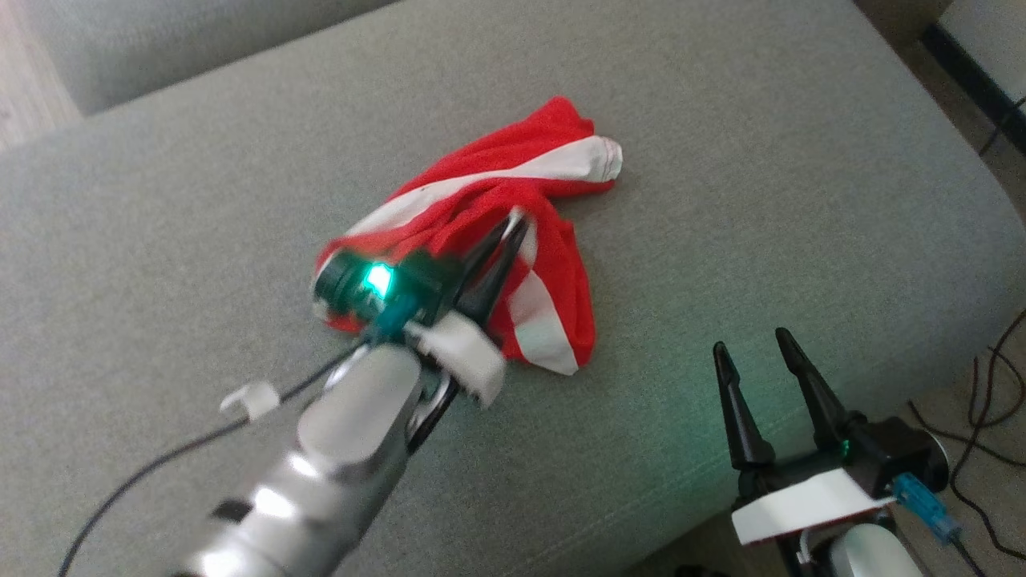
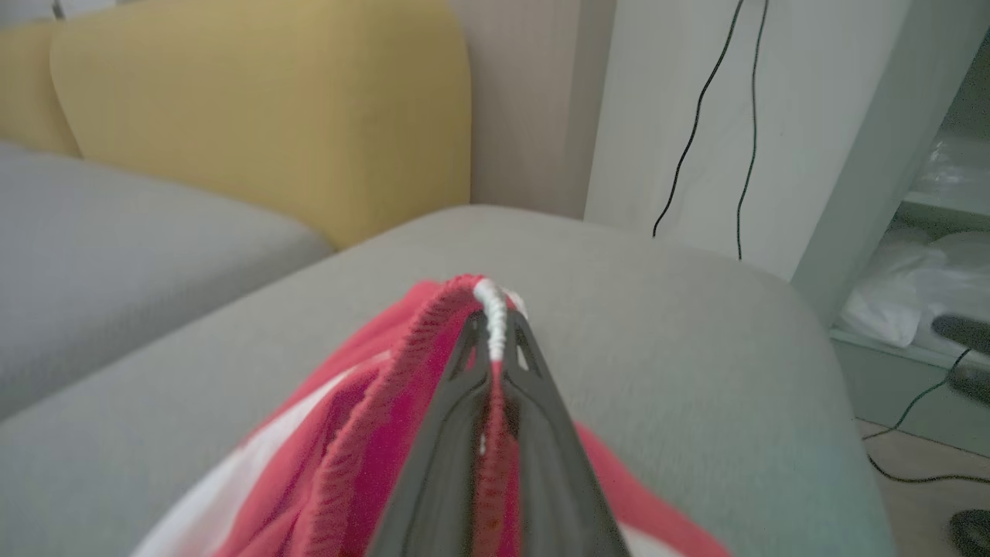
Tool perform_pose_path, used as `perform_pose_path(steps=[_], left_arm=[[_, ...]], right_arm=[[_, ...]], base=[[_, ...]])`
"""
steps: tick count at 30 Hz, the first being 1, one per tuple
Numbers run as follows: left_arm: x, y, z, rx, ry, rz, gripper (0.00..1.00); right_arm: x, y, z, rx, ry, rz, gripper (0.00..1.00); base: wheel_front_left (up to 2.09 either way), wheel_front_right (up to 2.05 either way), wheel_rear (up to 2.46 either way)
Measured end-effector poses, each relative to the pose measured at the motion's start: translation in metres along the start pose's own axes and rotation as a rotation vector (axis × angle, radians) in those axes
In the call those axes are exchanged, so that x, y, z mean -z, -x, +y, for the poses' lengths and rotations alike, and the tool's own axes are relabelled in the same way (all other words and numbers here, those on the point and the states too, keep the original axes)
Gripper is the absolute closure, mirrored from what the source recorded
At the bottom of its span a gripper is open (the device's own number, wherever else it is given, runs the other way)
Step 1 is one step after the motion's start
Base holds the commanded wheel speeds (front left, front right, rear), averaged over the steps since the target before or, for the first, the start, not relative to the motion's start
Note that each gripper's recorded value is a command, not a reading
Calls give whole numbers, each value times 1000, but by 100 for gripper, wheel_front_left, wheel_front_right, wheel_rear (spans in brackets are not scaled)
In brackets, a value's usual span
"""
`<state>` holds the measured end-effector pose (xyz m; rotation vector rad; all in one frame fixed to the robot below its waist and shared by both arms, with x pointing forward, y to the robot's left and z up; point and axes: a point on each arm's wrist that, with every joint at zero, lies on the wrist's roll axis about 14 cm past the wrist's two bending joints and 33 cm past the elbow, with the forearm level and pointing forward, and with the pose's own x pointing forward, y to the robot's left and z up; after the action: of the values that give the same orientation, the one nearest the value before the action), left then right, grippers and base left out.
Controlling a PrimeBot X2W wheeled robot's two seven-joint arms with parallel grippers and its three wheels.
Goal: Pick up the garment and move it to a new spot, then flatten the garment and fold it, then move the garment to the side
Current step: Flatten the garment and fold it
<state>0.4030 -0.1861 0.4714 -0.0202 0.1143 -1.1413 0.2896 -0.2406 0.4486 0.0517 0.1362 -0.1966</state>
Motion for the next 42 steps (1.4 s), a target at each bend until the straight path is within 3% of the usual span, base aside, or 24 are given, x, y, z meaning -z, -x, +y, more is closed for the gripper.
perform_pose_path(steps=[6, 10, 14, 17, 23, 27, 42], left_arm=[[-135, -23, -23, 99, -137, -260, 100], [-229, -22, -42, 132, -291, -418, 100], [-272, -12, -49, 104, -366, -471, 100], [-254, -6, -23, 26, -335, -387, 100], [-106, 43, 56, -167, -142, -62, 100], [-48, 74, 86, -253, -49, 15, 100], [-20, 97, 124, -331, 1, 18, 100]], right_arm=[[-5, 16, -5, 15, -18, -34, 0], [-6, 26, -4, 13, -35, -53, 0], [-13, 28, -2, -1, -40, -86, 0], [-10, 26, 10, -39, -59, -80, 0], [12, 10, 42, -145, -69, 7, 0], [40, 1, 55, -186, -59, 112, 0], [53, -61, 67, -211, -63, 174, 0]], base=[[0, 0, 0], [0, 0, 0], [0, 0, 0], [0, 0, 0], [0, 0, 0], [0, 0, 0], [0, 0, 0]])
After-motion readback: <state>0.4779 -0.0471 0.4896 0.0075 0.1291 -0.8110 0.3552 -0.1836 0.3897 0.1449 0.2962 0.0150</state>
